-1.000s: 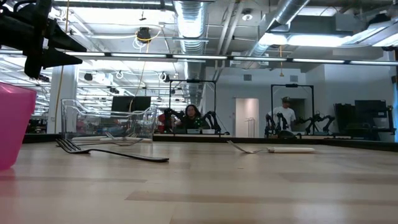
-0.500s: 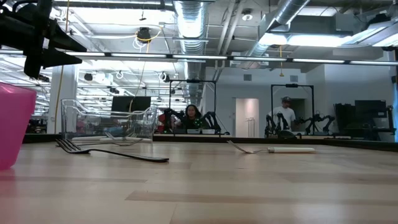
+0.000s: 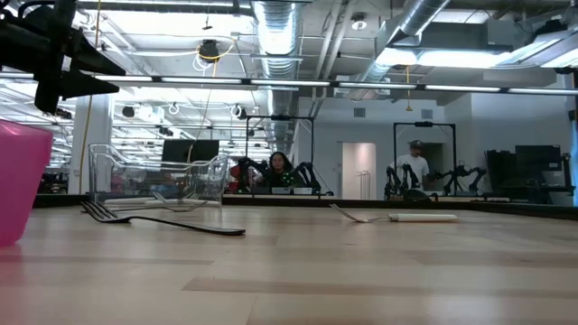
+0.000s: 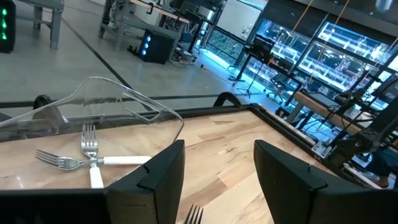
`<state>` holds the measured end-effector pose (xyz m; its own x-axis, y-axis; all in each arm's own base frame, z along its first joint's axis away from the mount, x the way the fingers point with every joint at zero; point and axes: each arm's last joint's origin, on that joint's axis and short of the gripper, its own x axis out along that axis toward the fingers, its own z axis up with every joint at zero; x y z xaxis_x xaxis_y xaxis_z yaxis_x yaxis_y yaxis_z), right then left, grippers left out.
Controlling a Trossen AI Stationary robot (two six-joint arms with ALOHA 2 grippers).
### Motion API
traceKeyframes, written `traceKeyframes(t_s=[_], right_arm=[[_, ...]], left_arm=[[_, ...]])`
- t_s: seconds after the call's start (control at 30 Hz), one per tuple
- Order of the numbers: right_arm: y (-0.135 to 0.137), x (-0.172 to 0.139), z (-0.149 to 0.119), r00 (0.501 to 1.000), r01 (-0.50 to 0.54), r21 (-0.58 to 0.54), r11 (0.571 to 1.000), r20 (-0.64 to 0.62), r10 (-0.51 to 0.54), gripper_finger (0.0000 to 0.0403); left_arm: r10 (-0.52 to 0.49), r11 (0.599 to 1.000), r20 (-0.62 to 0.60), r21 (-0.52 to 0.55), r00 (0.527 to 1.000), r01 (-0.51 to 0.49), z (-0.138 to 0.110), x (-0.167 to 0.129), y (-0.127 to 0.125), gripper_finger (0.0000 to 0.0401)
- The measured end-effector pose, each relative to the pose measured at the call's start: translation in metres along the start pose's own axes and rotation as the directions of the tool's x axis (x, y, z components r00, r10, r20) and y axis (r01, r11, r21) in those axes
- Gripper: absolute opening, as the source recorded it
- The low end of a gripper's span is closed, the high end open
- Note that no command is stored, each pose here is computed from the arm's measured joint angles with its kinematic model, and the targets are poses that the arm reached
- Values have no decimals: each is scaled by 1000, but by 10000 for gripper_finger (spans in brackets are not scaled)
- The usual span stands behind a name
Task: Sort silverware by color (type)
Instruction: Put the orange fork into the yellow bin
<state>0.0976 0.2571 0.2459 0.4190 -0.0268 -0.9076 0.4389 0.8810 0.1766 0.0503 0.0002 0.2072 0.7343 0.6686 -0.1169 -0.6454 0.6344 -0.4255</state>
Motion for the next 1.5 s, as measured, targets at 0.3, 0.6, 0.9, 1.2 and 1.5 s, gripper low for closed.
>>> traceKeyframes(t_s=[0.3,0.6,0.9,1.2,1.5], right_arm=[[-4,26,-11,999,-53,27,998,-6,54,41],[-6,32,-18,996,-84,28,996,-22,84,41],[2,56,-34,994,-17,2,1000,-107,17,41],[7,74,-43,994,20,-8,1000,-111,-21,49],[7,75,-43,987,43,73,996,-160,-31,64]], left_arm=[[1,1000,1,1,1000,-1,0,0,0,178],[2,1000,1,1,1000,-2,0,0,0,178],[3,1000,2,1,1000,-3,0,0,0,178],[10,1000,11,-1,1000,-10,0,0,0,178],[13,1000,14,-2,1000,-13,0,0,1,178]])
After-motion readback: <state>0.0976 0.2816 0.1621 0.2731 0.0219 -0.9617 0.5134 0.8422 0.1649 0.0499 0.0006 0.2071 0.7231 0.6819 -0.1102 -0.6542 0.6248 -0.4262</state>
